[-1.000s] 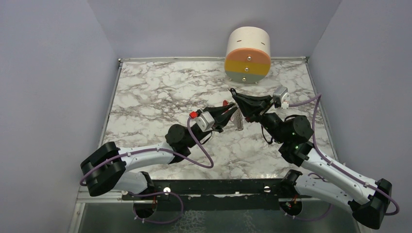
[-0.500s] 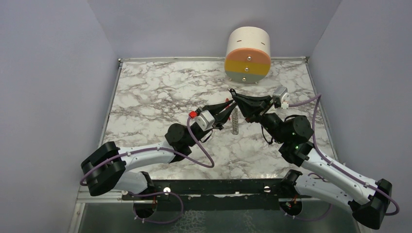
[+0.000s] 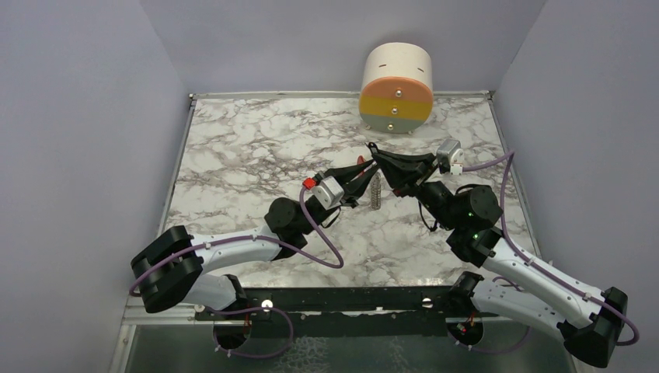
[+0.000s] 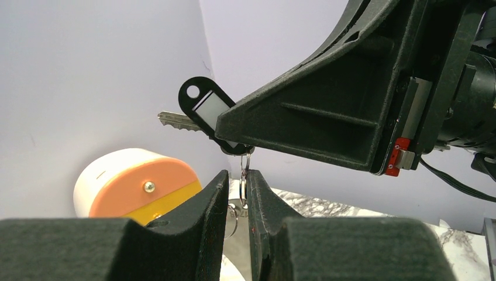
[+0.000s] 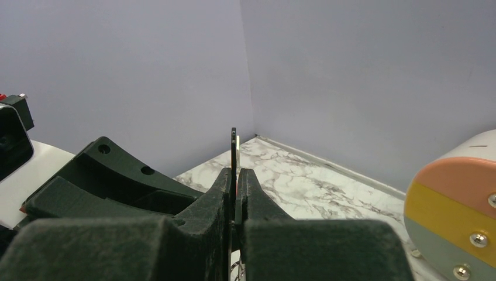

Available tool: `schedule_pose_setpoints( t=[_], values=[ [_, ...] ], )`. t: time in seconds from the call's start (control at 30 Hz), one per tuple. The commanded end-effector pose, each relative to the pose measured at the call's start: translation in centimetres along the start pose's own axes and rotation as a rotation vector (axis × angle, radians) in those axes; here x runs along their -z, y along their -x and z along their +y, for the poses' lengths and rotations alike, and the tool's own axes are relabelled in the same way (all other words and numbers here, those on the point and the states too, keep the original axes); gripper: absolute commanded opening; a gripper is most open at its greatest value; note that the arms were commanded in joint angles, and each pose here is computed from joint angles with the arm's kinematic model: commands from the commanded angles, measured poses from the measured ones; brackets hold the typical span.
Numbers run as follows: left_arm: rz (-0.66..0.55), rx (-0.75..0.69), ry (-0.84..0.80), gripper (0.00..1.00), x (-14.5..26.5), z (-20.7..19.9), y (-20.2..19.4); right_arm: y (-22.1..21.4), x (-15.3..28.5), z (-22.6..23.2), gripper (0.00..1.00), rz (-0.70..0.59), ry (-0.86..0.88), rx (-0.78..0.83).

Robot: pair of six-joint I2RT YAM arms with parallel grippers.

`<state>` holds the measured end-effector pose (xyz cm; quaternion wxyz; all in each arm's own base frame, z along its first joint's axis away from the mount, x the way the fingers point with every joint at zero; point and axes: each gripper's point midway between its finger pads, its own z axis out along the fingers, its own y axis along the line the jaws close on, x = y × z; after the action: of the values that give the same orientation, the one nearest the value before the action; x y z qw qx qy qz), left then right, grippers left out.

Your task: Remove the keys from the keyring

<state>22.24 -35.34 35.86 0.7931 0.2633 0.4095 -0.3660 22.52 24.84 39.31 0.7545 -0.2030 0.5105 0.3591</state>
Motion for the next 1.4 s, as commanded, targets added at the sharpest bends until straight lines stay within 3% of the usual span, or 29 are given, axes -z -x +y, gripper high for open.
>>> schedule_pose_setpoints(
  t=[0.0, 0.1, 0.33, 0.47, 0.67, 1.13, 1.37],
  values=[
    [-0.041, 0.01, 0.006, 0.21, -0.2, 0.0, 1.1, 2.8, -0.1, 0.4, 0.01, -0.072, 0.018, 0.005],
    [-0.035, 0.007, 0.01, 0.22, 0.0, 0.1, 1.0, 2.8, -0.1, 0.4, 0.01, -0.071, 0.016, 0.006],
    [-0.02, 0.004, 0.005, 0.44, 0.5, 0.0, 0.9, 2.9, -0.1, 0.3, 0.01, -0.074, 0.011, 0.008],
    [-0.012, 0.003, 0.007, 0.44, 0.6, 0.1, 0.7, 2.9, -0.2, 0.4, 0.01, -0.074, 0.016, 0.006],
    [-0.011, -0.001, 0.007, 0.3, 0.6, 0.1, 0.7, 3.0, -0.2, 0.4, 0.01, -0.074, 0.019, 0.005],
    [-0.016, -0.004, -0.03, 0.21, -0.1, -0.6, 0.5, 2.7, -0.3, 0.5, 0.01, -0.066, 0.022, 0.002],
    [-0.014, -0.016, -0.076, 0.01, -0.4, -1.4, 0.5, 2.6, -0.3, 0.5, 0.01, -0.062, 0.022, 0.003]
  ],
)
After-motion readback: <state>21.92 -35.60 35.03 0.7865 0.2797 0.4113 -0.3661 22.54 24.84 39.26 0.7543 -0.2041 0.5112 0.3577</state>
